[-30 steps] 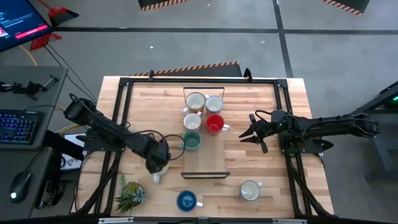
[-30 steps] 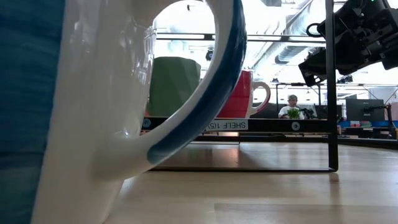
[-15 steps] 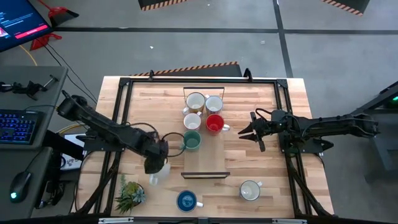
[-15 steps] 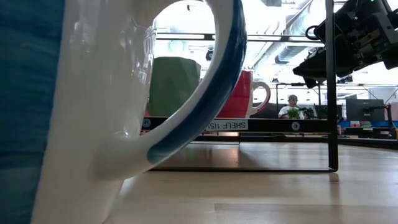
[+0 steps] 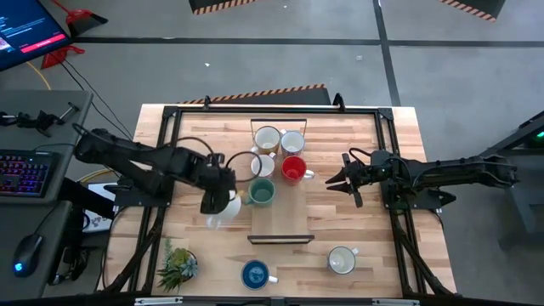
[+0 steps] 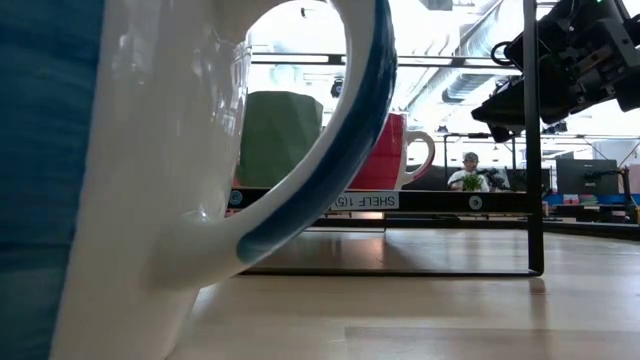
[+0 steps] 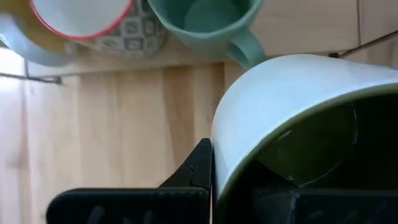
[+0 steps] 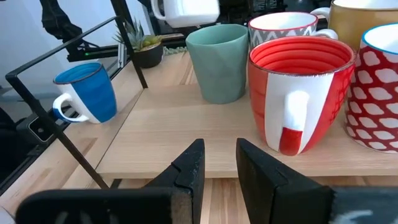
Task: Place coffee mugs
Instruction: Put the white mug on the shelf
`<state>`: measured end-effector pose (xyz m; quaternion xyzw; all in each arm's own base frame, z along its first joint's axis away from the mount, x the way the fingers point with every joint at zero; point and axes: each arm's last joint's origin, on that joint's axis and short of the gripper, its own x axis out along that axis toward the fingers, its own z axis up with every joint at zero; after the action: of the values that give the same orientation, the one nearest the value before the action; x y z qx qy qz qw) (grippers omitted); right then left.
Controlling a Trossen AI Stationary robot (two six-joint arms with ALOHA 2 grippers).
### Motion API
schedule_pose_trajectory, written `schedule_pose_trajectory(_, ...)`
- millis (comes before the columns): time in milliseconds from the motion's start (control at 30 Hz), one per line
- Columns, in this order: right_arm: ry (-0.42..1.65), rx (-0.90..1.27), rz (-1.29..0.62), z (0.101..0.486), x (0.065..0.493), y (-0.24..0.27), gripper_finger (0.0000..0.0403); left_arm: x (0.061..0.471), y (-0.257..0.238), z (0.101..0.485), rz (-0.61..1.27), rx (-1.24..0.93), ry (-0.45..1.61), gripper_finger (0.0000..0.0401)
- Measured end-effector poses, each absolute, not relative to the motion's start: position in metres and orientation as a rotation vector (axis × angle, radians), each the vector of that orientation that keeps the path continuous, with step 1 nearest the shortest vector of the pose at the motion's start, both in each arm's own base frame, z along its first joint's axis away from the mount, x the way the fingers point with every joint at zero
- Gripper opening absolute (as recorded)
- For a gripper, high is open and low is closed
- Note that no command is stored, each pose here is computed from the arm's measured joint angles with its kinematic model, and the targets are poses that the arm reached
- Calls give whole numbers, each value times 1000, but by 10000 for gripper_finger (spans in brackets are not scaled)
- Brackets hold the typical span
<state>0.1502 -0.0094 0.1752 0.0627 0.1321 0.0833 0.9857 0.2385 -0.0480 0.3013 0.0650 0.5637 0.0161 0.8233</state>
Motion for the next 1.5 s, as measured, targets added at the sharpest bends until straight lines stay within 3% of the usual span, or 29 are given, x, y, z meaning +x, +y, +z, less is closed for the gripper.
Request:
schedule_pose_trajectory(500, 268, 126, 168, 175, 150, -9, 73, 270, -59, 284, -169, 147, 1160, 6)
schedule_pose_trajectory(1500, 267, 125, 169, 175, 150, -9, 73, 302, -79, 263, -215, 243, 1105, 6)
